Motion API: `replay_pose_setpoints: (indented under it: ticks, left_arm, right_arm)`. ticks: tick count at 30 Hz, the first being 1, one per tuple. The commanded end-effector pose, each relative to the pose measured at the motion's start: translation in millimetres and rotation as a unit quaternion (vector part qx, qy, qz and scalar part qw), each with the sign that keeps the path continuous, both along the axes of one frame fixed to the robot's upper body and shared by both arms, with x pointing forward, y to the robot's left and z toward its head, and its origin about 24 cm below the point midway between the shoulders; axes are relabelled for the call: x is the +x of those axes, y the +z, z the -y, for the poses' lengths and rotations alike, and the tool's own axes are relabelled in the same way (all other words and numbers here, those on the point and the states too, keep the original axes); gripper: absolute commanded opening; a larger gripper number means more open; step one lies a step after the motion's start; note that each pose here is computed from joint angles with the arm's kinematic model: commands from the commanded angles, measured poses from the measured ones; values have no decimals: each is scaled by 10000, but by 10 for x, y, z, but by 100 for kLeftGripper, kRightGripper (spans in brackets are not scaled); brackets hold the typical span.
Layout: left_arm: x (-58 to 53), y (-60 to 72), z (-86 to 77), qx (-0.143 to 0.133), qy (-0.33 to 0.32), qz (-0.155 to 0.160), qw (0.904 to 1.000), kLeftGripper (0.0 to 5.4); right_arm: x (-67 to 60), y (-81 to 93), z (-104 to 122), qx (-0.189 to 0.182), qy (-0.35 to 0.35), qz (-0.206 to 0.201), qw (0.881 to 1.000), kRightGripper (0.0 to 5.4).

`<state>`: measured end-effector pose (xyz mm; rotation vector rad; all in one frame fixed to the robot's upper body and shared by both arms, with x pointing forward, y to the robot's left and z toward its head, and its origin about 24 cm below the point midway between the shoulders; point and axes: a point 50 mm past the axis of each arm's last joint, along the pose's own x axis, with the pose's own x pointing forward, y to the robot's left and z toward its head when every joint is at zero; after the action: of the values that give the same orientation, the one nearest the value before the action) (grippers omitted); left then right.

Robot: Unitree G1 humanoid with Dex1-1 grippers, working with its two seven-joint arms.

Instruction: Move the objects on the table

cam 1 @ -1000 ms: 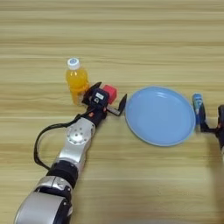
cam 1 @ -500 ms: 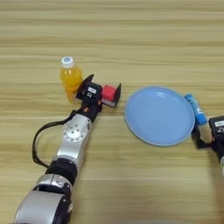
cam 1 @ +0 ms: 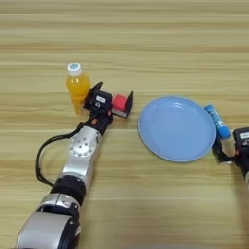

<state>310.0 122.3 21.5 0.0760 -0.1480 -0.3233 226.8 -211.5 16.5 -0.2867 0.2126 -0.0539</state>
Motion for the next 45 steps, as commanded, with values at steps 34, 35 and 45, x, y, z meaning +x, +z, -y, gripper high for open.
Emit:
replay_pose_setpoints:
  ticks: [34,35,45]
  left_arm:
    - [4,42,57,-33,-49,136,9999,540]
    - [3,42,57,-36,-47,137,9999,540]
    - [6,43,61,-68,-17,139,9999,540]
  right_arm:
    - [142,-521,174,1463,59,-1342,9801,462]
    - [141,-522,173,1454,58,-1343,9802,453]
    - [128,-500,177,1348,61,-1289,9824,342]
